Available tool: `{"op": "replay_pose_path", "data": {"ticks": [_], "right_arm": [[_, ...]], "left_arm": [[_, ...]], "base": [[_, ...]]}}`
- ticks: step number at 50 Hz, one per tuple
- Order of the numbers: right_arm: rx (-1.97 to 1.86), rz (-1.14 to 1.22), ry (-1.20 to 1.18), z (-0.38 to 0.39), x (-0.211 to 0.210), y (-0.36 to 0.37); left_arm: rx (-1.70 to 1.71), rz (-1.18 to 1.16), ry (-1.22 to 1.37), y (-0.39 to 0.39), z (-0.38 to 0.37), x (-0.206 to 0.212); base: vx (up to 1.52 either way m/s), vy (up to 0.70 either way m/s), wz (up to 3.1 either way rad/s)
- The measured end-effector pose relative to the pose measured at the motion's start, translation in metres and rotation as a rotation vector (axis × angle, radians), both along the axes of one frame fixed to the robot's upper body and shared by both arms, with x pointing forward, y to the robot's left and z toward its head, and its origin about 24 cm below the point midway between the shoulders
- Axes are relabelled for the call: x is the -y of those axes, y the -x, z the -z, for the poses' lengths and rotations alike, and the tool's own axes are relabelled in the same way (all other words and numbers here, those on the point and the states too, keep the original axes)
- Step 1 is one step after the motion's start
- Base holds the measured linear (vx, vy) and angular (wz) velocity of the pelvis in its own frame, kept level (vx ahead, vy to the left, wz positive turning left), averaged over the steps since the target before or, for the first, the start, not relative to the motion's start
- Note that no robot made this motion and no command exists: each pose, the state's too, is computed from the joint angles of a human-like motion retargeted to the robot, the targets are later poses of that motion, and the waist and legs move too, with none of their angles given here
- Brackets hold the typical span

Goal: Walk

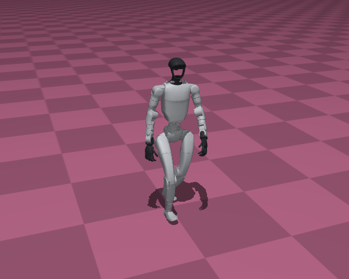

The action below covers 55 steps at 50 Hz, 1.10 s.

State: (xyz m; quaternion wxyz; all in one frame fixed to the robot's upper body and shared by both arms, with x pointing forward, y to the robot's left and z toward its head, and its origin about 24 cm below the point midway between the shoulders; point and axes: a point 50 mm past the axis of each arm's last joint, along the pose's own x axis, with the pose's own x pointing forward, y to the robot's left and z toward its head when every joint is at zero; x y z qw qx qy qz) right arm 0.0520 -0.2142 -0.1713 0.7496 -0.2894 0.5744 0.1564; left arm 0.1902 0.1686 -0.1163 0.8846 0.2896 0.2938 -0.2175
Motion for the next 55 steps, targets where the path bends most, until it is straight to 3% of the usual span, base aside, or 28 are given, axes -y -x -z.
{"op": "replay_pose_path", "data": {"ticks": [11, 27, 38, 55], "right_arm": [[0.092, 0.017, -0.003, -0.004, -0.002, -0.015], [0.531, -0.073, 0.055, -0.052, 0.001, -0.14], [0.676, -0.115, 0.012, -0.077, -0.015, -0.183], [0.325, -0.204, -0.047, -0.025, -0.029, -0.097]], "left_arm": [[-0.203, 0.013, -0.021, 0.056, 0.03, 0.002], [-0.316, -0.07, -0.082, 0.101, 0.043, -0.014], [-0.336, -0.154, -0.039, 0.109, 0.045, -0.011], [-0.215, -0.159, -0.059, 0.071, 0.035, -0.015]], "base": [[0.03, -0.04, -0.41], [0.0, -0.03, -0.41], [0.0, 0.01, -0.29], [0.02, 0.03, -0.34]]}}
